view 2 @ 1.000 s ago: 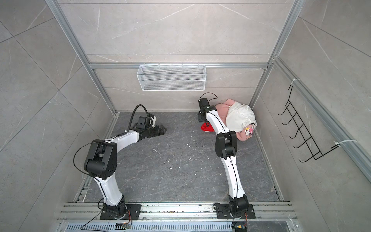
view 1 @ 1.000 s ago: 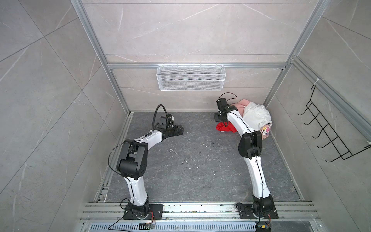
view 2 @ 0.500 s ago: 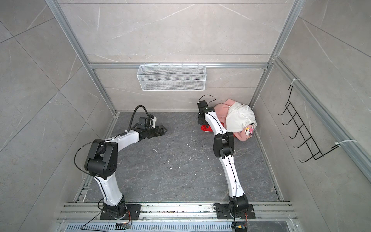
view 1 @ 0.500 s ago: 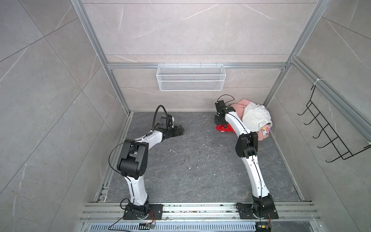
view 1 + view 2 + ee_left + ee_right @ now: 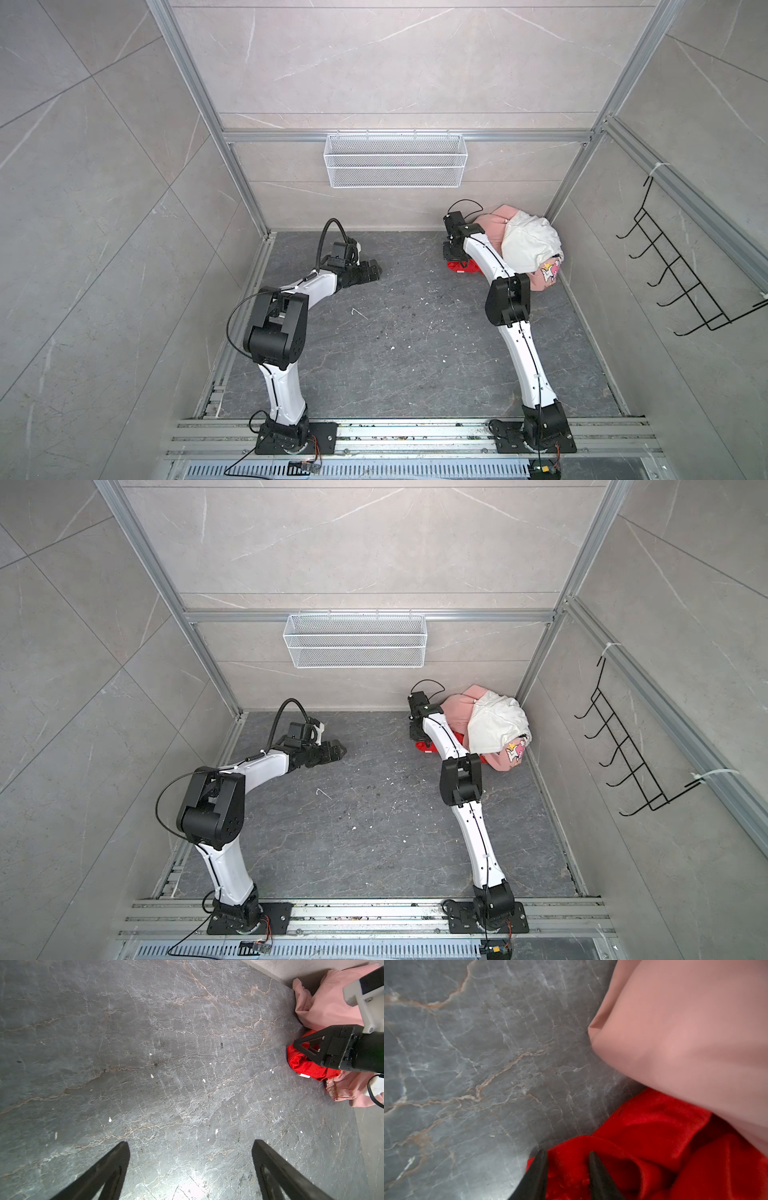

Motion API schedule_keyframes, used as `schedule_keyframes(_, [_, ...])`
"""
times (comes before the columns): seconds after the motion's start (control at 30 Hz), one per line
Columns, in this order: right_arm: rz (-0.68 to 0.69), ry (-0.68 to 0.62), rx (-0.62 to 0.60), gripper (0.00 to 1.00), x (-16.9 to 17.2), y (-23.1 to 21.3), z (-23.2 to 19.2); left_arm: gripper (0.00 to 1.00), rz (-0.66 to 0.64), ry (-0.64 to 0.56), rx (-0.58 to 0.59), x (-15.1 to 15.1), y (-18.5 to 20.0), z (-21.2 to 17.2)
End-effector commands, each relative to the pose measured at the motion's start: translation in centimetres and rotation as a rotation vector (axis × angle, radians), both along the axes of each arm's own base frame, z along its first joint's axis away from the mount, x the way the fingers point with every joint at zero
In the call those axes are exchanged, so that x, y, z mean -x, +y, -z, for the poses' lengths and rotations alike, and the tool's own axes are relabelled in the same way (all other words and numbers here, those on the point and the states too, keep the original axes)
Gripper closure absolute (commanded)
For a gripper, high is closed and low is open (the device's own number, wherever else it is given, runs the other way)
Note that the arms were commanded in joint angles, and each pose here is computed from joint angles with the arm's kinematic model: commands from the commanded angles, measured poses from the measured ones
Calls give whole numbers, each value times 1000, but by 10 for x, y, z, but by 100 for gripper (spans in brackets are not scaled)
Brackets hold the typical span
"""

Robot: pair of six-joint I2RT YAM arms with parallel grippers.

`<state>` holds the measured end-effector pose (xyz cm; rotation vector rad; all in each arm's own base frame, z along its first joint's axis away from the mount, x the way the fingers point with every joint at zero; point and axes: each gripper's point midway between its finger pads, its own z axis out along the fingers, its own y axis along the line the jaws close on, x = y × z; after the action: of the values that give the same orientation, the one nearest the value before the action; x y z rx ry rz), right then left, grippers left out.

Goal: Pick out a specific cloth from the pile
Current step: 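Lower the right gripper and close it on the red garment's edge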

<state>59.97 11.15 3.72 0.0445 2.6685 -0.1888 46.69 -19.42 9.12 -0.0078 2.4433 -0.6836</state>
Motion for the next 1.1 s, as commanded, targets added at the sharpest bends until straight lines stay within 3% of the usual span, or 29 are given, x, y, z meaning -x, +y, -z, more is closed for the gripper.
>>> schedule_keyframes(0.0, [50, -5, -18, 67, -2, -4, 4, 5, 7, -37, 30, -6, -8, -15])
schedule_keyframes(0.4, [82, -4, -49, 100, -1, -5, 4, 5, 3, -48, 33, -8, -7, -17])
schedule_keyframes(1.07, [82, -98, -122, 100, 7, -1, -64, 5, 43, -91, 49, 5, -26, -34])
